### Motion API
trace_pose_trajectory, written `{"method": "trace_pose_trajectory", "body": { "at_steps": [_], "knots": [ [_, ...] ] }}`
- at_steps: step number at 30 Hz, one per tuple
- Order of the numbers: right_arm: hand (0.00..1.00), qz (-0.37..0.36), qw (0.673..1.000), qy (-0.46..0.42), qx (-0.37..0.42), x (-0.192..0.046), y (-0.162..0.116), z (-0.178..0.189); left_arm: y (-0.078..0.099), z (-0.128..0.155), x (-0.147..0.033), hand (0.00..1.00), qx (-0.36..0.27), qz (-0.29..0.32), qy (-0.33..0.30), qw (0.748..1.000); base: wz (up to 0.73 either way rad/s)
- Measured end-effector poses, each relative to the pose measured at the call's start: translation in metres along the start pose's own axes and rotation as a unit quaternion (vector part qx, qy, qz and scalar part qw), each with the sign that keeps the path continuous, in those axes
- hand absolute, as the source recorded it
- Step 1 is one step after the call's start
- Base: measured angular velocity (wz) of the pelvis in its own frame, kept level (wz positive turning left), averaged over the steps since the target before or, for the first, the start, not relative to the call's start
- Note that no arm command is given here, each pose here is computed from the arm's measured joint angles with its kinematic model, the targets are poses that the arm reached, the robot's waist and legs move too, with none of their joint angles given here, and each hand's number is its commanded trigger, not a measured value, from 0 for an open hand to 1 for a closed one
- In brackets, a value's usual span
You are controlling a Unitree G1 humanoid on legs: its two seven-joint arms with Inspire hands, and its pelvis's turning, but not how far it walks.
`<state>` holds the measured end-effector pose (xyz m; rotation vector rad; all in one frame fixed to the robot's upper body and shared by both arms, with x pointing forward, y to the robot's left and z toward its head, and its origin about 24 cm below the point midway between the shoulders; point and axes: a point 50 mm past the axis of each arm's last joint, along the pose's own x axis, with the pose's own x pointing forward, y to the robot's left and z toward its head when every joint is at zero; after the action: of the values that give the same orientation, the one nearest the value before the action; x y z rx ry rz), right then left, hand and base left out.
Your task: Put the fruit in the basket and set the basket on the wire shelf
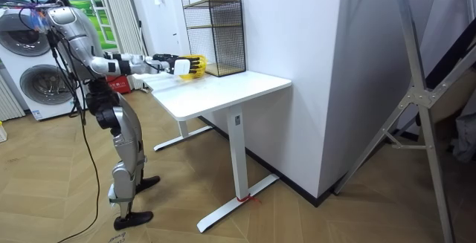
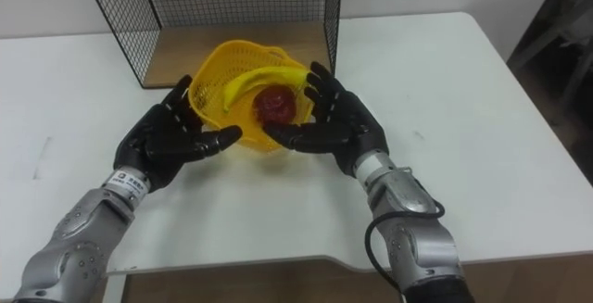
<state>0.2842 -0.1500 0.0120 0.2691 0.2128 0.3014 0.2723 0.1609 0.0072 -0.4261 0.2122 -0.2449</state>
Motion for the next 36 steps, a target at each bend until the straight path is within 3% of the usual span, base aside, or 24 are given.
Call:
{"method": "trace_pose_trajectory", "body": {
  "at_steps": [9,15,36],
  "knots": [
    [0.0,-0.005,1.0,0.011,0.007,0.001,0.002,-0.009,-0.009,-0.003,0.003,0.0,0.0,-0.008,-0.011,1.0,0.0],
    [0.0,-0.02,0.999,0.007,0.039,0.002,0.006,-0.011,-0.01,-0.004,0.003,0.0,0.0,-0.005,-0.009,1.0,0.0],
    [0.0,-0.043,0.999,-0.004,0.026,0.005,0.015,-0.005,-0.012,-0.011,0.004,0.0,-0.004,0.003,0.003,1.0,0.0]
  ]
}}
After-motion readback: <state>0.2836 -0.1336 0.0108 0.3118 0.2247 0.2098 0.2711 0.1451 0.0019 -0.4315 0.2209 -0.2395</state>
